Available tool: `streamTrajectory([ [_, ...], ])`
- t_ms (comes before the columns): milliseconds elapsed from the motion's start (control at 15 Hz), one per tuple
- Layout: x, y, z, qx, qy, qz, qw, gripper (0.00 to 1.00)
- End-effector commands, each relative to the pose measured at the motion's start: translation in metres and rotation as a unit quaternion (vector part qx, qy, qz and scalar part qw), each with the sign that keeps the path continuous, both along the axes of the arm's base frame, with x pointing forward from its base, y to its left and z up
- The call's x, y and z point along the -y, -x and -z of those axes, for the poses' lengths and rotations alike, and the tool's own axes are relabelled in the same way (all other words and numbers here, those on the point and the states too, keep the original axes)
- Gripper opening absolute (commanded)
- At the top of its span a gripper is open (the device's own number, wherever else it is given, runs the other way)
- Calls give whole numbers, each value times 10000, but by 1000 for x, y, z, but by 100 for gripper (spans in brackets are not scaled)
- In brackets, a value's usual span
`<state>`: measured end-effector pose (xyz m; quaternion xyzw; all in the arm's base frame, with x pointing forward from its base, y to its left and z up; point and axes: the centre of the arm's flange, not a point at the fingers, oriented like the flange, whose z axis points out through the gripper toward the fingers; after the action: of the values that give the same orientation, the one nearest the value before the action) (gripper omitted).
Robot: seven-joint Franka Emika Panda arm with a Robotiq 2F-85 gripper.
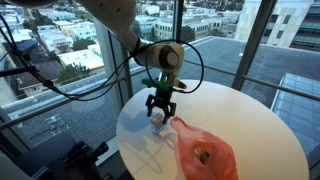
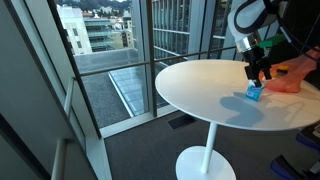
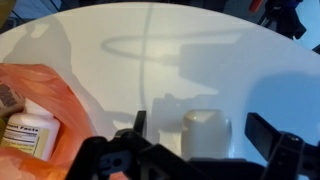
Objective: Remove the white and blue container from the plastic bag and put it on the table
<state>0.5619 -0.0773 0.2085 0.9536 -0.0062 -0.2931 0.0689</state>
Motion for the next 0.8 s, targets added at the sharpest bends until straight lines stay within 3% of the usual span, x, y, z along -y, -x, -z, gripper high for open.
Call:
streamTrajectory([
  [0, -4, -7, -16, 424, -51, -193, 9989, 100],
  [467, -11, -21, -51, 1527, -261, -392, 9871, 100],
  [733, -14, -10, -73, 1747, -252, -310, 9838, 100],
])
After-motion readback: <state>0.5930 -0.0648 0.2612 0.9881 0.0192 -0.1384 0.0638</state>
